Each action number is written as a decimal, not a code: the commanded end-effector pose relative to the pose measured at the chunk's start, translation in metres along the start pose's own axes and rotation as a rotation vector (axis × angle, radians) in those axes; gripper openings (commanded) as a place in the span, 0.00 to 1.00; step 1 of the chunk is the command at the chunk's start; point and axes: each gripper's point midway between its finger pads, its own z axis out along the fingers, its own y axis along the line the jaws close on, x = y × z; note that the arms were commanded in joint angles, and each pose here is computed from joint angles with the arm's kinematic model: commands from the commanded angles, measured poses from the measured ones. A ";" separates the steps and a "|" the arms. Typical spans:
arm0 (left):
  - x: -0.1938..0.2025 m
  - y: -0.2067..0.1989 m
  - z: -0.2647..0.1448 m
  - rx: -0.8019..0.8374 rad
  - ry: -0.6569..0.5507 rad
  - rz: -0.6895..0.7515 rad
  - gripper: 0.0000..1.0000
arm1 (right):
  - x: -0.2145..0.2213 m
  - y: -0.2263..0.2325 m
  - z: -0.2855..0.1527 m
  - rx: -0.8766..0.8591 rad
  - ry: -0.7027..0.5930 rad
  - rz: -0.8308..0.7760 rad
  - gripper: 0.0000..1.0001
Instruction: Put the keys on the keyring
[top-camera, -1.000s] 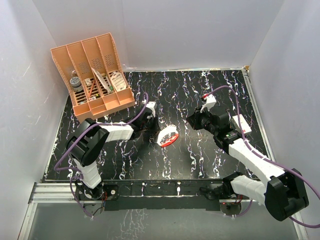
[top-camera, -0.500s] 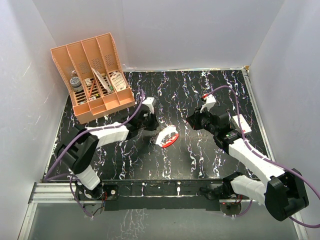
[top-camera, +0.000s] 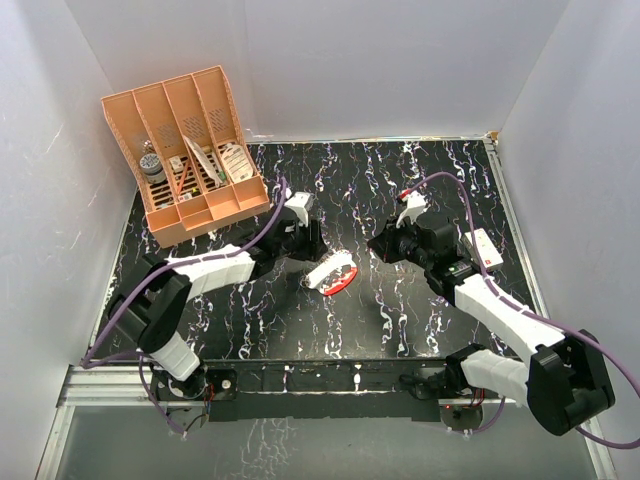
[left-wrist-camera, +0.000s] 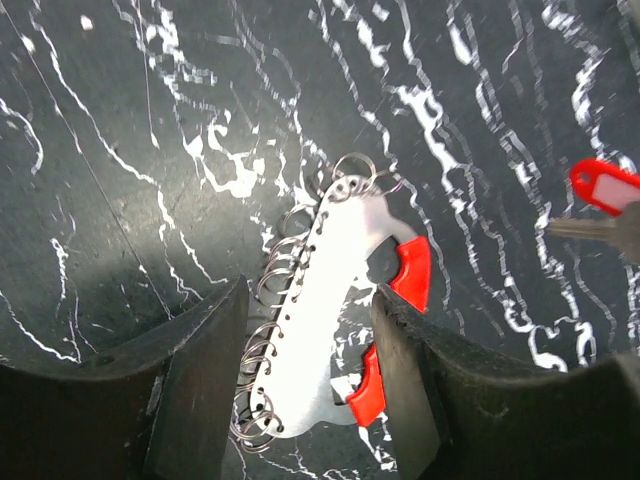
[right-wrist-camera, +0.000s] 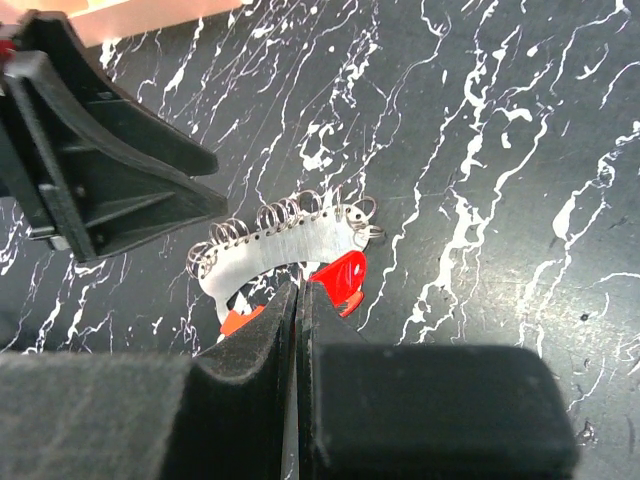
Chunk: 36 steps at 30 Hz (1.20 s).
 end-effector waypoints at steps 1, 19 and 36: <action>0.015 -0.002 0.012 0.028 0.055 0.026 0.52 | -0.013 0.010 0.002 -0.052 -0.036 -0.009 0.00; 0.036 0.003 0.038 0.056 0.104 0.068 0.51 | -0.008 0.008 0.003 -0.051 -0.027 -0.012 0.00; 0.025 0.000 0.046 0.053 0.077 0.057 0.51 | 0.015 0.006 0.013 -0.068 0.063 0.012 0.00</action>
